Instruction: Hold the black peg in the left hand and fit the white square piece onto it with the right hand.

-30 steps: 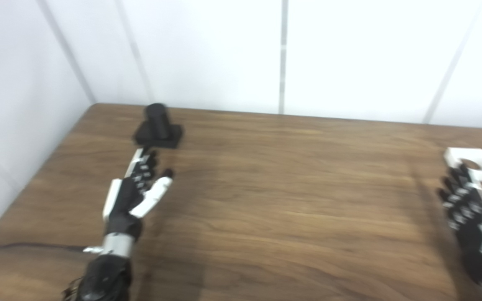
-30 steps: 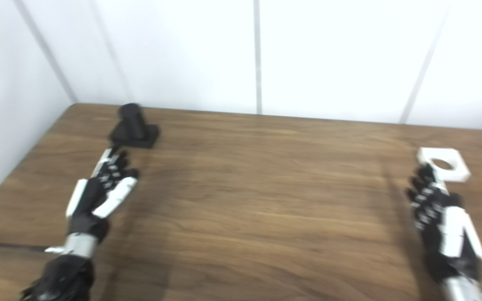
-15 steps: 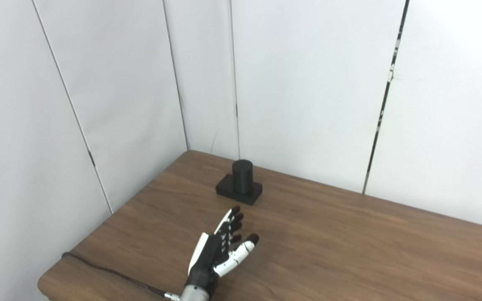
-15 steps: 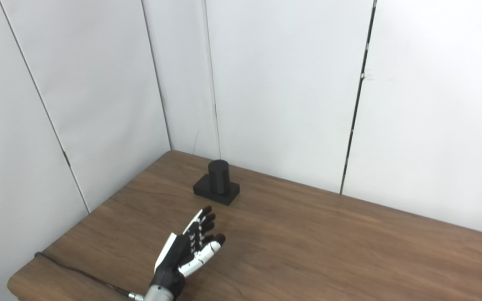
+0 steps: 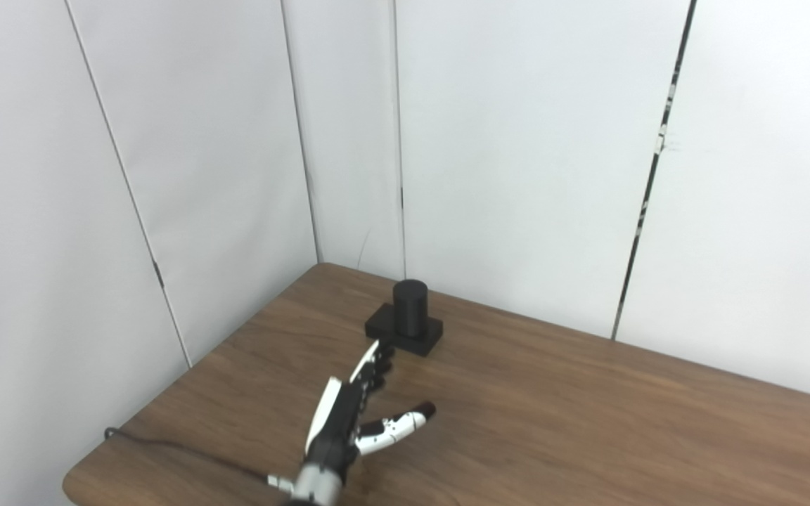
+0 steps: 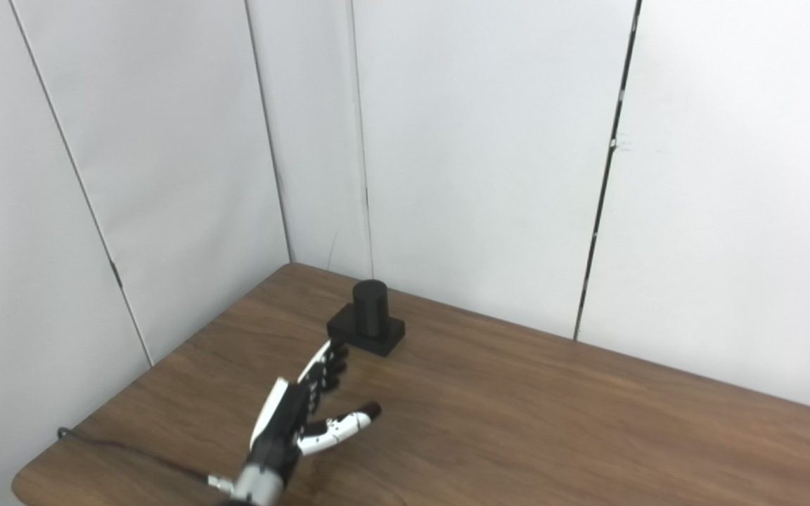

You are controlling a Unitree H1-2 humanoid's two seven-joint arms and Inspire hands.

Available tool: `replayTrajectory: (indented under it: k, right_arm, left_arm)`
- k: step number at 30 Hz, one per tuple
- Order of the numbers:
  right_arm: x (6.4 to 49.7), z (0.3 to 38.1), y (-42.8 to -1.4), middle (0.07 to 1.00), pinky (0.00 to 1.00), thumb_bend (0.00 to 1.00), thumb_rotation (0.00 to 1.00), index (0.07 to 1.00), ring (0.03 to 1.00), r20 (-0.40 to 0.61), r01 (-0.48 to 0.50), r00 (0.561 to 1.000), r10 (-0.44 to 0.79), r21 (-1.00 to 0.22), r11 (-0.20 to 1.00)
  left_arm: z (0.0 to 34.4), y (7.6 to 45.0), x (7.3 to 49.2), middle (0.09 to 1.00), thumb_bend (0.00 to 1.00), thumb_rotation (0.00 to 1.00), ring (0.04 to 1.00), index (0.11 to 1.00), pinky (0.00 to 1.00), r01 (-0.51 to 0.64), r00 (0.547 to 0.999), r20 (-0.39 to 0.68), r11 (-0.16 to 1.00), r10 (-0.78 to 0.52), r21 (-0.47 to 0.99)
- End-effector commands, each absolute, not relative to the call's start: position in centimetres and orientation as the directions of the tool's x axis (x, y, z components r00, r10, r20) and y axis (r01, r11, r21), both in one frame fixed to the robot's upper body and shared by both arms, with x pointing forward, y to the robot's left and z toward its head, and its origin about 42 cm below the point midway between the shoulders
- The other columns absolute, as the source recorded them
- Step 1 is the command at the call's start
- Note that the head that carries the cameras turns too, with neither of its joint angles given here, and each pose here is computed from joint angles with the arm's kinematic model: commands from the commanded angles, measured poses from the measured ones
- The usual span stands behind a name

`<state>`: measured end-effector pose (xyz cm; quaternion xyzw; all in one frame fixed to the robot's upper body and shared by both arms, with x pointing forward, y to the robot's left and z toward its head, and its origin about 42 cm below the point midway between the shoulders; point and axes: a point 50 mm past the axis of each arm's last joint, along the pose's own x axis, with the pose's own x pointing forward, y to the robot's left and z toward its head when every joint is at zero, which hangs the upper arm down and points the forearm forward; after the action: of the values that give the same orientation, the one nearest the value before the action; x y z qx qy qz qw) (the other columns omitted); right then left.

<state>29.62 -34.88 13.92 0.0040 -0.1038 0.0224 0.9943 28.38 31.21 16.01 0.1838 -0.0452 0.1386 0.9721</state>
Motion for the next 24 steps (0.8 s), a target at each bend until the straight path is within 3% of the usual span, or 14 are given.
replayTrajectory:
  k: [1,6,11,18,24]
  right_arm:
    - [28.2,11.8,-34.9,1.0,1.0,0.69,1.0,1.0,1.0,0.148,-0.031,0.989,0.027,0.021,0.999]
    - [27.9,12.1,-34.6,1.0,1.0,0.68,1.0,1.0,1.0,0.147,-0.033,0.989,0.029,0.027,0.999]
    - [27.6,12.2,-34.2,0.992,1.0,0.67,1.0,1.0,1.0,0.145,-0.035,0.989,0.031,0.026,0.999]
    - [27.1,12.2,-33.5,0.972,1.0,0.68,1.0,1.0,1.0,0.126,-0.04,0.991,0.034,0.042,0.998]
    - [26.7,12.5,-33.0,0.967,1.0,0.67,1.0,0.999,1.0,0.116,-0.044,0.992,0.041,0.024,0.999]
  left_arm:
    - [20.4,32.9,29.9,0.978,0.9,0.09,0.974,0.992,0.97,-0.343,0.938,0.225,0.802,0.264,0.489]
    - [24.6,34.3,31.3,0.997,0.99,0.08,0.977,0.991,0.91,-0.32,0.947,0.181,0.711,0.267,0.626]
    - [26.9,35.5,33.6,1.0,1.0,0.05,0.993,0.995,0.89,-0.277,0.958,0.152,0.653,0.242,0.705]
    - [27.4,36.7,36.6,0.97,1.0,0.12,0.952,0.962,0.84,-0.252,0.941,0.066,0.558,0.332,0.791]
    - [26.8,37.4,38.9,0.986,1.0,0.1,0.966,0.971,0.86,-0.154,0.941,-0.055,0.567,0.335,0.809]
